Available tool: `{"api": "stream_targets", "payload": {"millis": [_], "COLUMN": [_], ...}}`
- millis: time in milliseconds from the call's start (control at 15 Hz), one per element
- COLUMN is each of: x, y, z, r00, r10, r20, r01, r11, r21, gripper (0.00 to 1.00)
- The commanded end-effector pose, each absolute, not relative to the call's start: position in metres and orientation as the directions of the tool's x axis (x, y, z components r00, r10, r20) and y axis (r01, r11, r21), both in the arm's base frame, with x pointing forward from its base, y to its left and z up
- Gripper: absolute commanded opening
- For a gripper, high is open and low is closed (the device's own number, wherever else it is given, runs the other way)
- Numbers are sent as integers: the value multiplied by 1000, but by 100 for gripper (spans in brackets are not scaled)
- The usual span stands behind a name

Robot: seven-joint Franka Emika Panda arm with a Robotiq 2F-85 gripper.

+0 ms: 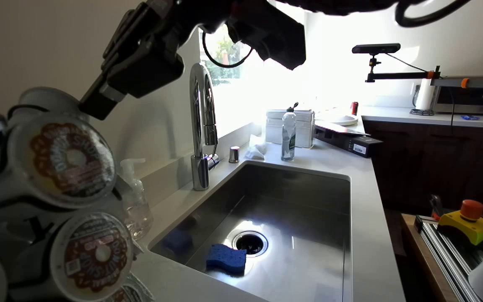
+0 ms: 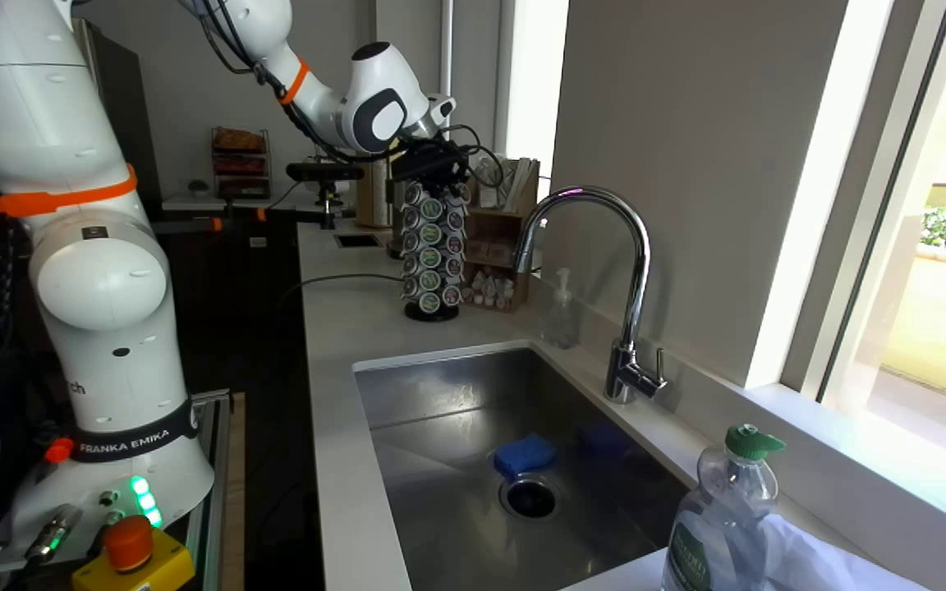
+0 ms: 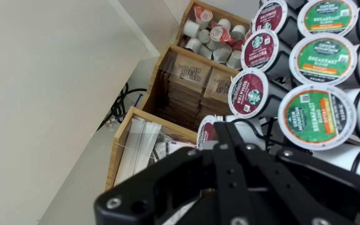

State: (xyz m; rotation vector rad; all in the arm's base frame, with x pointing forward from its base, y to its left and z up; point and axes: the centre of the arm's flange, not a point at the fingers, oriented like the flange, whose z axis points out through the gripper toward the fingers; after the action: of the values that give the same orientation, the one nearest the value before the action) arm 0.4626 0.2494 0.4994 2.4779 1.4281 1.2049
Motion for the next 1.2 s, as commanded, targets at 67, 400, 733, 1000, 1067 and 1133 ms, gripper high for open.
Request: {"api": "stream_targets", "payload": {"millis": [67, 400, 733, 1000, 1067, 1133], "x": [462, 461, 454, 450, 449, 448], "y": [252, 248, 245, 241, 241, 240], "z": [504, 509, 517, 525, 527, 529], "r00": [275, 285, 288, 292, 293, 297], "r10": [743, 736, 744, 740, 740, 742], "r20": [610, 614, 602, 605, 605, 601], "r01": [690, 667, 644, 625, 619, 615], "r11": [-595, -612, -616, -627, -629, -630], "r21": [413, 424, 453, 465, 470, 474], "gripper": [0, 0, 0, 0, 0, 0]}}
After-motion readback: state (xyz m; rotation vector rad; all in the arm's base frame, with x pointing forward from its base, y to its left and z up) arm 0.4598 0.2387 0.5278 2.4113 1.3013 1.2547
